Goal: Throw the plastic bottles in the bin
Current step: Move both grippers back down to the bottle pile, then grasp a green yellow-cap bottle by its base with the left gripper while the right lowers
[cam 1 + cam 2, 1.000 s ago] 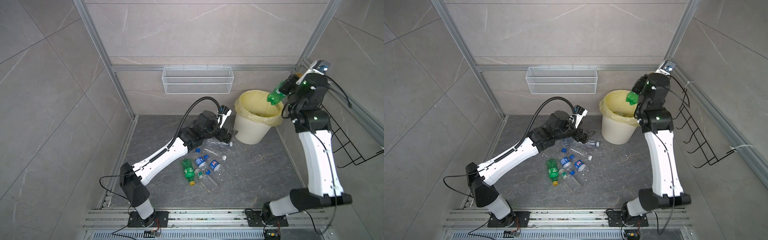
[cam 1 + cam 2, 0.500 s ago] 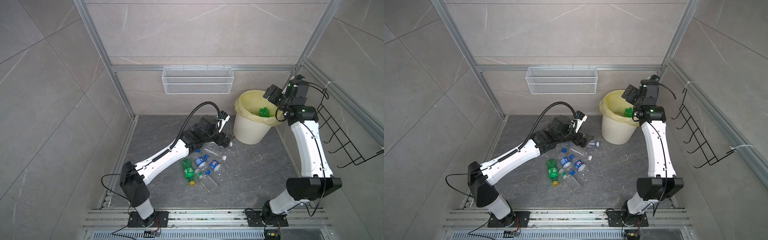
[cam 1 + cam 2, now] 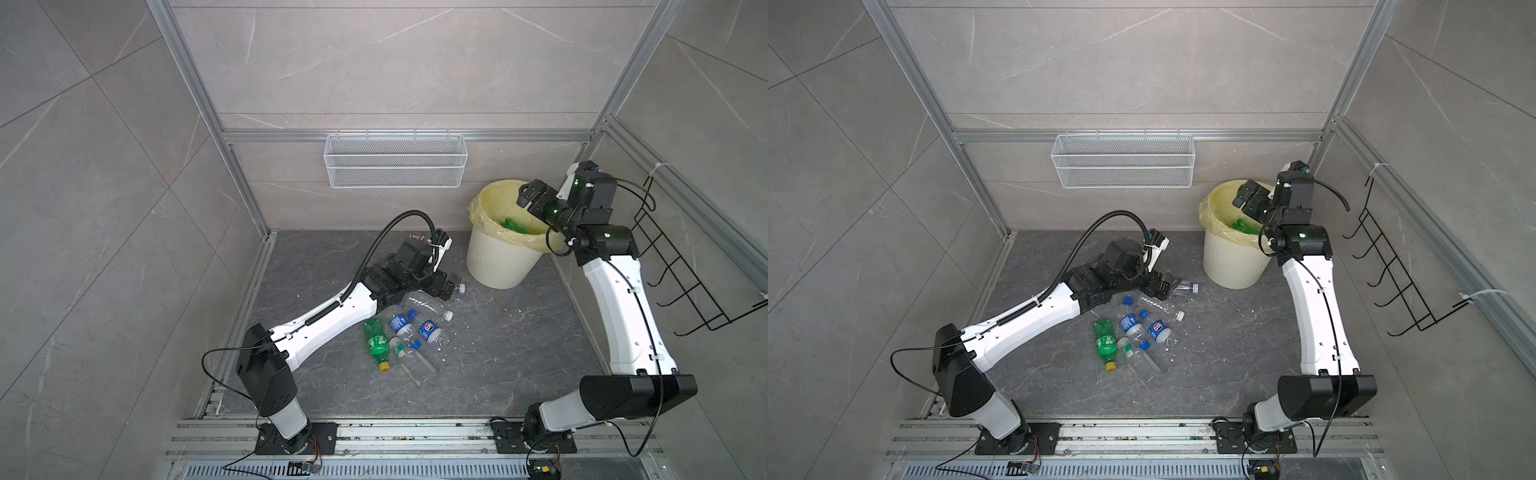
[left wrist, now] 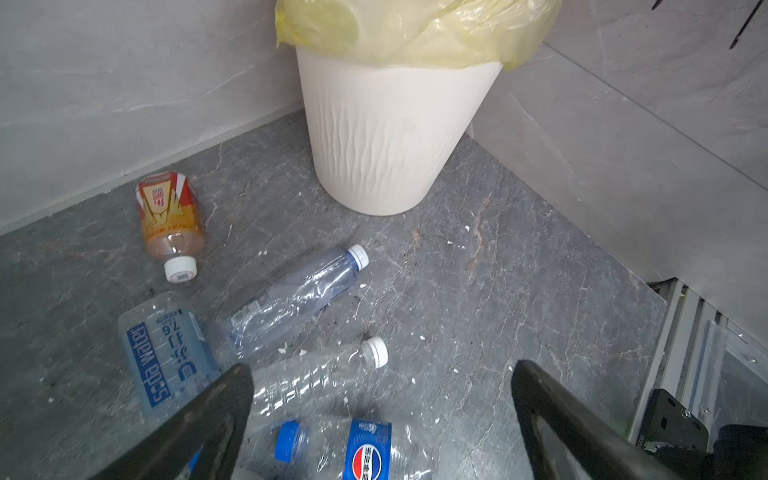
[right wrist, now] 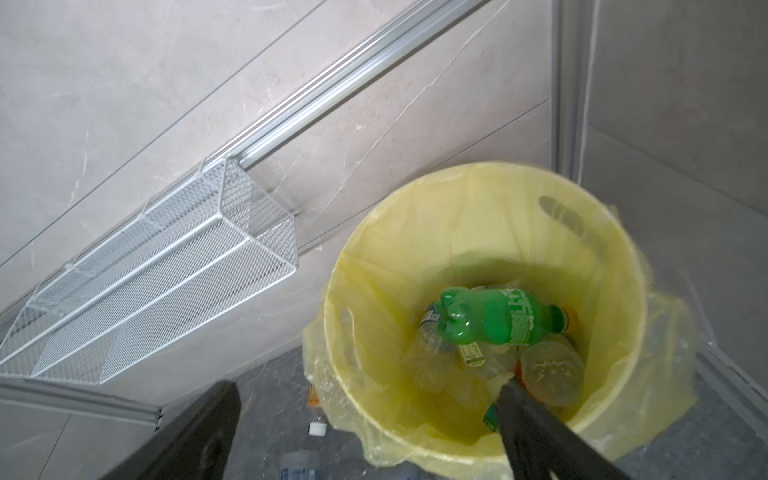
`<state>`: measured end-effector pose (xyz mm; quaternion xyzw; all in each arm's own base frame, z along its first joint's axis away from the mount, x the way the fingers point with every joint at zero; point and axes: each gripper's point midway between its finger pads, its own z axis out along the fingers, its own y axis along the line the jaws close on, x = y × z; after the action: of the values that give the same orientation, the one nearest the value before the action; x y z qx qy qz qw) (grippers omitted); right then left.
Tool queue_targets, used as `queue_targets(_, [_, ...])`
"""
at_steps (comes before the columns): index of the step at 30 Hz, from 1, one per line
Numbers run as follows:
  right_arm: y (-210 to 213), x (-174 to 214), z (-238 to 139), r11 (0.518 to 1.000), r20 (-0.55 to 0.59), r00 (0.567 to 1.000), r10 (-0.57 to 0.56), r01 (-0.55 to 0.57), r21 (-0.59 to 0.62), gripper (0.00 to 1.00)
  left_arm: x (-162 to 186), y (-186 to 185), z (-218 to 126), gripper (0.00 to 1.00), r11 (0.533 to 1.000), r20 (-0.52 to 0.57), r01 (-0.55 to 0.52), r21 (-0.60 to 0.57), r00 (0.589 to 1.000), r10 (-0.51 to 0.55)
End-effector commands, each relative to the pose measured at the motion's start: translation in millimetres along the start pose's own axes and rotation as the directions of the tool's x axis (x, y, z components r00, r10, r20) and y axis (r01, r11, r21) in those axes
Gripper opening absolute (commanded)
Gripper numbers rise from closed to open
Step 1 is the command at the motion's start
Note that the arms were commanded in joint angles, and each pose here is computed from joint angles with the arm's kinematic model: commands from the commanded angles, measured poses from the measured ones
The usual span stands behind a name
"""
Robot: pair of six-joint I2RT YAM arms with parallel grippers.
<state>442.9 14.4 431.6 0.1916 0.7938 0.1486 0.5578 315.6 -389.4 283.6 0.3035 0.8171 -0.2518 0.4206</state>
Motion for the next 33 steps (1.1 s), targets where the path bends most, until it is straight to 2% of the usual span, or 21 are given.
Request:
queue_targets(1, [25.5,4.8,-23.4,0.996,0.009,1.0,-0.009,0.01,-0.083,1.0,-3.8,15.8,-20.6,1.0,0.996,0.018,0.048,-0.078,0.999,-0.047])
queue_targets(6, [44.0,45.0,-26.3,0.991,-0.054,0.996,-0.075,0.069,-0.112,0.99,21.5,40.1,-28.0,1.0,0.976,-0.03,0.101,-0.194,0.994,-0.108])
queue_targets(11, [66.2,99.5,-29.6,0.973,-0.122,0.975,-0.186,0.166,-0.159,1.0,55.0,70.9,-44.3,1.0,0.921,-0.072,0.206,-0.332,0.968,-0.242])
queue_targets(16, [74.4,157.9,-33.9,0.938,-0.18,0.931,-0.319,0.281,-0.204,1.0,105.2,90.7,-55.3,1.0,0.832,-0.115,0.37,-0.414,0.885,-0.451])
queue_targets(25, [86.9,257.7,-48.8,0.88,-0.262,0.848,-0.461,0.399,-0.256,1.0,182.7,97.5,-70.0,0.99,0.722,-0.178,0.475,-0.502,0.761,-0.624])
queue_targets(28, [90.8,282.4,-51.9,0.872,-0.289,0.83,-0.477,0.404,-0.277,0.99,207.9,102.6,-72.9,0.97,0.68,-0.194,0.505,-0.532,0.709,-0.678])
queue_targets(33, [102.7,314.8,-61.0,0.845,-0.301,0.802,-0.516,0.42,-0.33,1.0,231.2,108.3,-70.9,0.94,0.637,-0.193,0.548,-0.542,0.657,-0.729])
